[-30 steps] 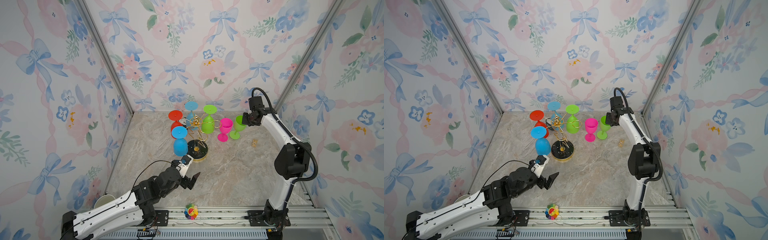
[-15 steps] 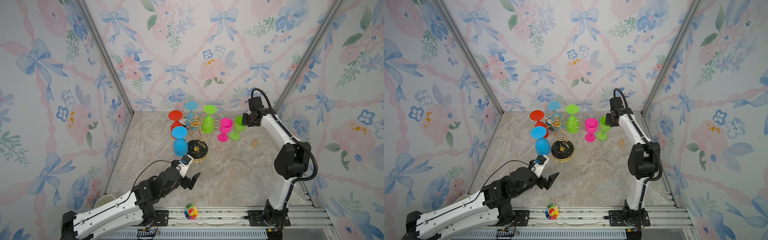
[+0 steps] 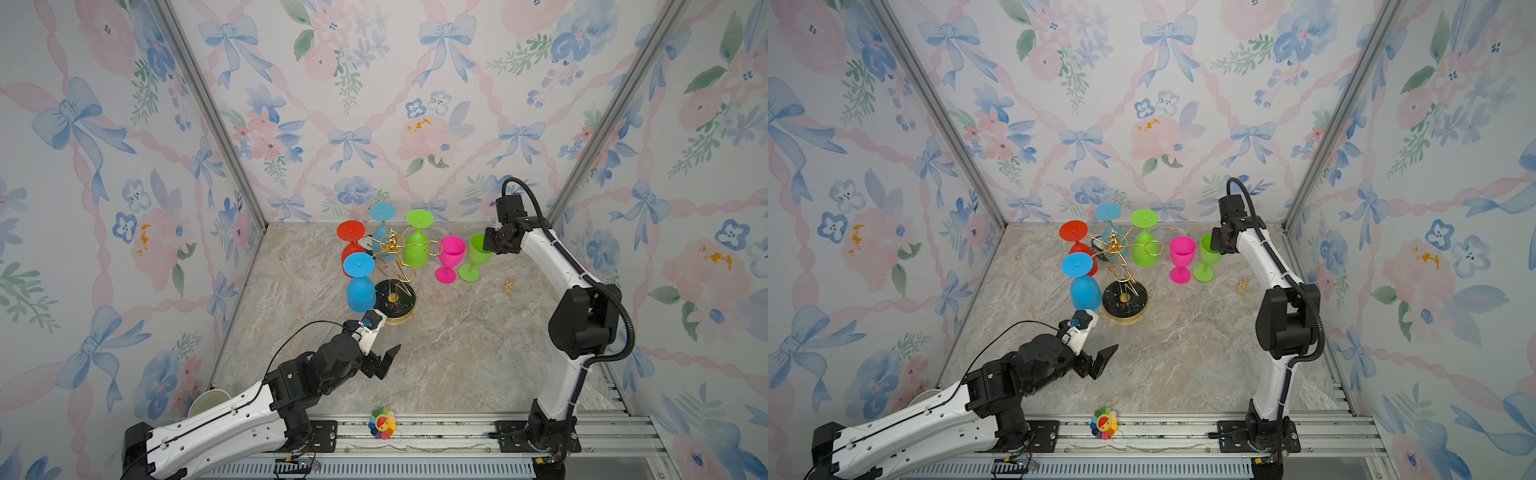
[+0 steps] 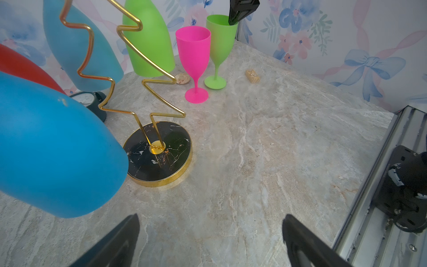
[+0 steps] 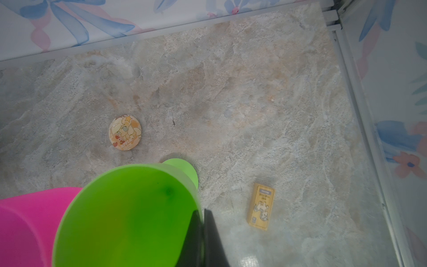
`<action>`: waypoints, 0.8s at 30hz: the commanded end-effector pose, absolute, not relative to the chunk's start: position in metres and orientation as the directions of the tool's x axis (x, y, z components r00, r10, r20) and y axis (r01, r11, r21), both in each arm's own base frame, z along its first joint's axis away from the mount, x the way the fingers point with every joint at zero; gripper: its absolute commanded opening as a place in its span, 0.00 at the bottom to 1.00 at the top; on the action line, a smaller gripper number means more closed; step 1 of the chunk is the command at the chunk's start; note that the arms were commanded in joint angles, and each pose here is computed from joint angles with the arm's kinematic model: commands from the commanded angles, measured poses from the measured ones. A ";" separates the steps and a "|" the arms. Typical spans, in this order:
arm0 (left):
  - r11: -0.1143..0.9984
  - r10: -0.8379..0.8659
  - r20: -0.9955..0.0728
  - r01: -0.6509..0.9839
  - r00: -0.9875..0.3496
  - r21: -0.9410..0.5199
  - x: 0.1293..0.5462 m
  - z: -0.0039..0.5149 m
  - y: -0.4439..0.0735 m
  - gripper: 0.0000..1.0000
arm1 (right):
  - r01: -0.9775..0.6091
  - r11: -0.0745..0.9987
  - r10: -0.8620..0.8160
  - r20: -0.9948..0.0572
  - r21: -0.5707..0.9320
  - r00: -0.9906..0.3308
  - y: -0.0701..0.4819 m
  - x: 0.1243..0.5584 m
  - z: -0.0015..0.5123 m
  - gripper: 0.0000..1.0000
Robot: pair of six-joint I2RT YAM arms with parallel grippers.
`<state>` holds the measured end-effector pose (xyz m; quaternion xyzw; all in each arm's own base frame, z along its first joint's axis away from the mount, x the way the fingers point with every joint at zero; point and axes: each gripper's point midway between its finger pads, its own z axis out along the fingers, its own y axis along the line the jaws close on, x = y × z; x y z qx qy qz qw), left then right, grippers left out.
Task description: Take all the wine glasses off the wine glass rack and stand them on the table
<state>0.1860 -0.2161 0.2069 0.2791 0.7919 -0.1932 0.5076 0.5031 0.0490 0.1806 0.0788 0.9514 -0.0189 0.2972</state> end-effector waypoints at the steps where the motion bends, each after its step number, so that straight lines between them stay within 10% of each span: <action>1: 0.769 0.243 -0.907 0.639 -0.345 -0.037 0.185 0.202 -0.215 0.98 | 0.155 0.988 0.126 -0.541 -0.010 -0.832 0.053 0.499 0.165 0.05; 24: 0.751 0.260 -0.897 0.659 -0.358 -0.045 0.182 0.196 -0.220 0.98 | 0.155 0.988 0.126 -0.596 0.002 -0.793 0.052 0.489 0.212 0.36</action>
